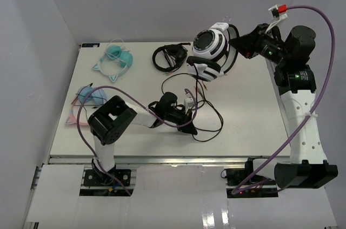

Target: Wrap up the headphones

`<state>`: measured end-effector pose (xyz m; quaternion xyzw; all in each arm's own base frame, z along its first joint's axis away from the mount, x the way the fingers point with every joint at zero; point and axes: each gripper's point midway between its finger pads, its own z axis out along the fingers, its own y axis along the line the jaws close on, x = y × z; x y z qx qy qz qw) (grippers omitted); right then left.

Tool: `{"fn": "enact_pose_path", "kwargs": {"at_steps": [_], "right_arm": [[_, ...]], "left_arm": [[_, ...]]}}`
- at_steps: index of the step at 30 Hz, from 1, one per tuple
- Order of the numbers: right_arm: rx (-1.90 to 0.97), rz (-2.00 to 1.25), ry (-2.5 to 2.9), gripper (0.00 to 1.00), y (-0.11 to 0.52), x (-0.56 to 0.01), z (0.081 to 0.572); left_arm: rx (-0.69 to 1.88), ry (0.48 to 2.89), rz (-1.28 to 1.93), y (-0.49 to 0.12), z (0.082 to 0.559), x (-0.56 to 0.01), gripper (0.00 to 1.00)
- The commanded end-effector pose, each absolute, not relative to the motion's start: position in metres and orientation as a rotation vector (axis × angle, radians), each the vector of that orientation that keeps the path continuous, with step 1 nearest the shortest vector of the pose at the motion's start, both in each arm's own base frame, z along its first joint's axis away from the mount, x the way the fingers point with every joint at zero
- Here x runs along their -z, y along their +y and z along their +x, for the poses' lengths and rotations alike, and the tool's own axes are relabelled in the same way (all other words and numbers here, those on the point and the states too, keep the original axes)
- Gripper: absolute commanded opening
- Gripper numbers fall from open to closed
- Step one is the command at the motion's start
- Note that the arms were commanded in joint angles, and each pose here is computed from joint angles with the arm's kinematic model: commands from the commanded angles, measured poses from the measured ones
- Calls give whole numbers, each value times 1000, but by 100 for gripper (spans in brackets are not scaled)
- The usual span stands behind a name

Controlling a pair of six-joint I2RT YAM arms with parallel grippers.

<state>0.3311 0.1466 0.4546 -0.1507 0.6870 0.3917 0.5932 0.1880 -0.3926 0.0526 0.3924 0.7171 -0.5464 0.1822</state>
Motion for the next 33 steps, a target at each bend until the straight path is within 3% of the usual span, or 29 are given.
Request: {"fn": "enact_pose_path", "kwargs": {"at_steps": [1,12,22,33], "right_arm": [[-1034,-283,1554,8,152,-465,325],[-1088,-237,1628,8,157,-422,339],[-1135,-401,1579,8,184,-425,314],[-799,-335,1643,8,163,-402,336]], "left_arm": [[1573,1958,1158,-408,187,-75,0],[1499,1856,1243,-425,182,-128,0],[1386,1941,1292,-426,191,-117,0],[1376,1891,1271,-430,191,-169,0]]}}
